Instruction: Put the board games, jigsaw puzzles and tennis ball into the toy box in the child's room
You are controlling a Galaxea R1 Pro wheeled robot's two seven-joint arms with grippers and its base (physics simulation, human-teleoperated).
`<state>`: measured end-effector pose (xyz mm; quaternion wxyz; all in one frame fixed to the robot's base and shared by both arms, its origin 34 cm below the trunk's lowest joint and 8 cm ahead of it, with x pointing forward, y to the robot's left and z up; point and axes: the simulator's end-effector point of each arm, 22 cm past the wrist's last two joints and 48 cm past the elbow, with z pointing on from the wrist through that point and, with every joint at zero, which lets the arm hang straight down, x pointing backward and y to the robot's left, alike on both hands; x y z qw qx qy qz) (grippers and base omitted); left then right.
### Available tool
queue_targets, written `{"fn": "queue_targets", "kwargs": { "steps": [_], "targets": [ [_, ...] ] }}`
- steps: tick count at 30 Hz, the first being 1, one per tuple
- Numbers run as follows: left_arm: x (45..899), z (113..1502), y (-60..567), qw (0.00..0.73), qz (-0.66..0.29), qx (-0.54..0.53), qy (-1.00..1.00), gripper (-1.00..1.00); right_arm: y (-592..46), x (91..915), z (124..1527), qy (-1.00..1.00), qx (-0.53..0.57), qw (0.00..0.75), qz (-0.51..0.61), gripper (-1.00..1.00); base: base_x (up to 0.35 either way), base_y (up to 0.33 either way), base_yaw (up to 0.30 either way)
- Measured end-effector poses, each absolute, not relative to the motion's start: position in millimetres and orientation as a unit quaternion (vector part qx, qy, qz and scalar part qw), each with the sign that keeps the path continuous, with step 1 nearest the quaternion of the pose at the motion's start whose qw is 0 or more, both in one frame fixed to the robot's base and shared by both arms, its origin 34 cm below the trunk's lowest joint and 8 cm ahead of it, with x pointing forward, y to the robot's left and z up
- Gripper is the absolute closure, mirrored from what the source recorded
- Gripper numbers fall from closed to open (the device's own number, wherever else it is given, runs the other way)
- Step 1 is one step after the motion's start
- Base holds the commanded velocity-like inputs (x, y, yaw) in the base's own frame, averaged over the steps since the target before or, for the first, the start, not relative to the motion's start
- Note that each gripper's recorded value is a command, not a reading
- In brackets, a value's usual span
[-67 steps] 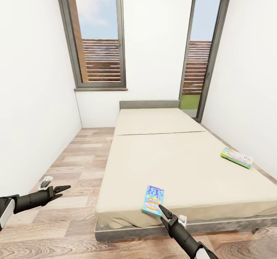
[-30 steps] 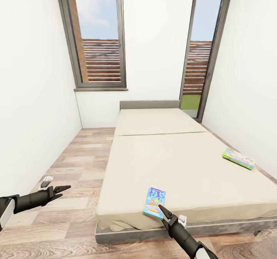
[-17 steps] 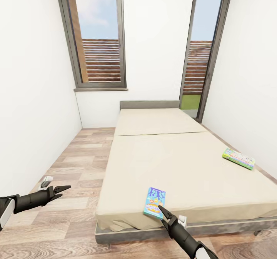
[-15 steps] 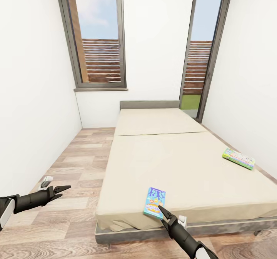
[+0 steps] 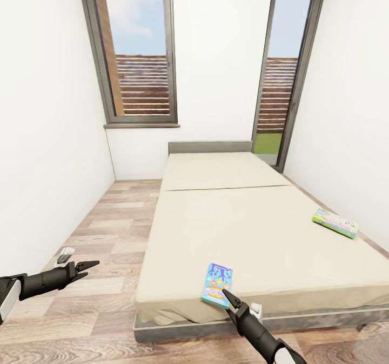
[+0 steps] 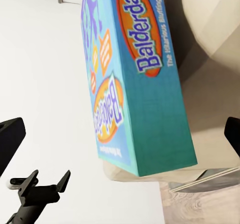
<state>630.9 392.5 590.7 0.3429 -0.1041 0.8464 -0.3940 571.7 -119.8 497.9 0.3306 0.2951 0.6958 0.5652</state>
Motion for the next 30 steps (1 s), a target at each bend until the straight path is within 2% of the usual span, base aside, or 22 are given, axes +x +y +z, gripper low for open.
{"fn": "queue_targets", "kwargs": {
  "steps": [9,30],
  "targets": [
    [631.0,590.8,392.5,0.343,-0.394,-0.104,0.846,-1.00,-119.6,571.5,497.5,0.696,0.295,0.330,0.565,-1.00,0.000,0.070,0.000],
    [630.9,590.7,392.5,0.343,-0.394,-0.104,0.846,-1.00,-119.7,571.5,497.5,0.696,0.295,0.330,0.565,-1.00,0.000,0.004,0.000]
  ]
}}
